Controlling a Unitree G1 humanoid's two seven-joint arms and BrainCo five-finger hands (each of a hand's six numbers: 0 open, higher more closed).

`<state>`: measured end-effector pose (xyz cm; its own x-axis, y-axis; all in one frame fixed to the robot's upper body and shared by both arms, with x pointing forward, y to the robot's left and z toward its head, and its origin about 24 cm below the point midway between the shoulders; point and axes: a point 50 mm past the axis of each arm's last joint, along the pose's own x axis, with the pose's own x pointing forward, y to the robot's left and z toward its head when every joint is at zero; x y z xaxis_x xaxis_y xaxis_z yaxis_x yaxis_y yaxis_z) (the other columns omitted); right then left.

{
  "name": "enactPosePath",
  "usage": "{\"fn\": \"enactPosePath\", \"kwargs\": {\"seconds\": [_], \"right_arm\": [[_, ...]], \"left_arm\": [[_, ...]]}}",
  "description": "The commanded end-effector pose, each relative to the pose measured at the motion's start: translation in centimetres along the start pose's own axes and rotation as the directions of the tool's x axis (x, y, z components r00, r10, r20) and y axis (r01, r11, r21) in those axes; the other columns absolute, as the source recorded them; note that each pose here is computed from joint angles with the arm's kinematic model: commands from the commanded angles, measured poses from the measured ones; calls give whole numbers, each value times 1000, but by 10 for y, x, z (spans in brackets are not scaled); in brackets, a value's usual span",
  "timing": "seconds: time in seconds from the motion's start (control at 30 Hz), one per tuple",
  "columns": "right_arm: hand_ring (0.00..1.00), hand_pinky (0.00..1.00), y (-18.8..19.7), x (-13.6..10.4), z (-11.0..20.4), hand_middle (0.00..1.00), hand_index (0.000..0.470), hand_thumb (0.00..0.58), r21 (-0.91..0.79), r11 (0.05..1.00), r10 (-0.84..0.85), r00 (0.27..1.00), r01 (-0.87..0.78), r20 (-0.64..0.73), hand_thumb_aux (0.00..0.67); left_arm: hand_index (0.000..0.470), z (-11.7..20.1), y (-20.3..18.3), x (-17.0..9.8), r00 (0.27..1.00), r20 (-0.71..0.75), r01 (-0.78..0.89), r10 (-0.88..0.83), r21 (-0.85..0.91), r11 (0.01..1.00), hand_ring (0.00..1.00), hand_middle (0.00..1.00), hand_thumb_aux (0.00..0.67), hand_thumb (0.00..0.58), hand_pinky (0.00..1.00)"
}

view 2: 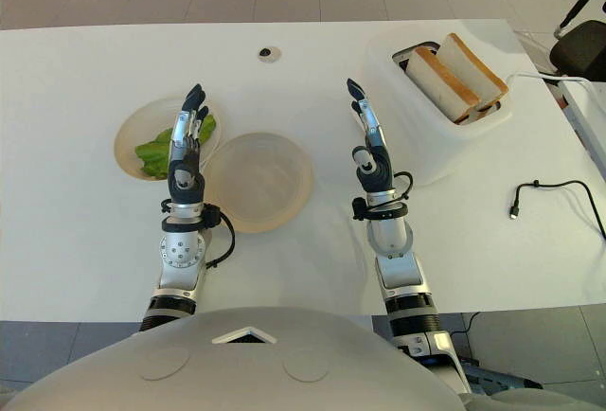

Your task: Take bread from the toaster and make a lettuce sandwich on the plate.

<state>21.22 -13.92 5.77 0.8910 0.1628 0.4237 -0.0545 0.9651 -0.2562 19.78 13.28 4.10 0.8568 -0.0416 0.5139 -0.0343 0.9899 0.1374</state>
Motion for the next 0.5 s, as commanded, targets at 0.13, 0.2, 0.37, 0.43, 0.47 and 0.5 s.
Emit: {"fn": "enactPosePath", "kwargs": {"seconds": [0.13, 0.2, 0.37, 0.43, 0.47, 0.5], "right_arm": [[0, 0, -1, 3, -2, 0, 0, 0, -23, 999, 41, 999, -42, -6, 0], [0, 0, -2, 4, -1, 0, 0, 0, -38, 998, 56, 998, -56, 3, 0], [0, 0, -61, 35, 56, 0, 0, 0, -406, 911, 31, 969, 75, 247, 0], [0, 0, -131, 50, 80, 0, 0, 0, -634, 732, -92, 958, 250, 272, 0], [0, 0, -161, 54, 83, 0, 0, 0, -728, 630, -148, 962, 272, 232, 0], [0, 0, -184, 54, 81, 0, 0, 0, -795, 546, -196, 963, 263, 183, 0]], "left_arm": [[0, -11, -1, -14, 995, -102, -6, 5, -14, 1000, 4, 4, 0, 0, 4], [0, -11, -2, -15, 994, -105, -9, 7, -17, 1000, 20, 20, 0, 0, 20], [0, -10, 0, -12, 995, -100, -2, 1, -11, 1000, 0, 0, 0, 0, 0], [0, -10, -2, -12, 995, -100, 6, -7, -10, 1000, 0, 0, 0, 0, 0], [0, -11, -3, -13, 995, -102, 9, -11, -13, 1000, 0, 0, 0, 0, 0], [0, -11, -5, -13, 995, -102, 15, -17, -16, 1000, 0, 0, 0, 0, 0]]}}
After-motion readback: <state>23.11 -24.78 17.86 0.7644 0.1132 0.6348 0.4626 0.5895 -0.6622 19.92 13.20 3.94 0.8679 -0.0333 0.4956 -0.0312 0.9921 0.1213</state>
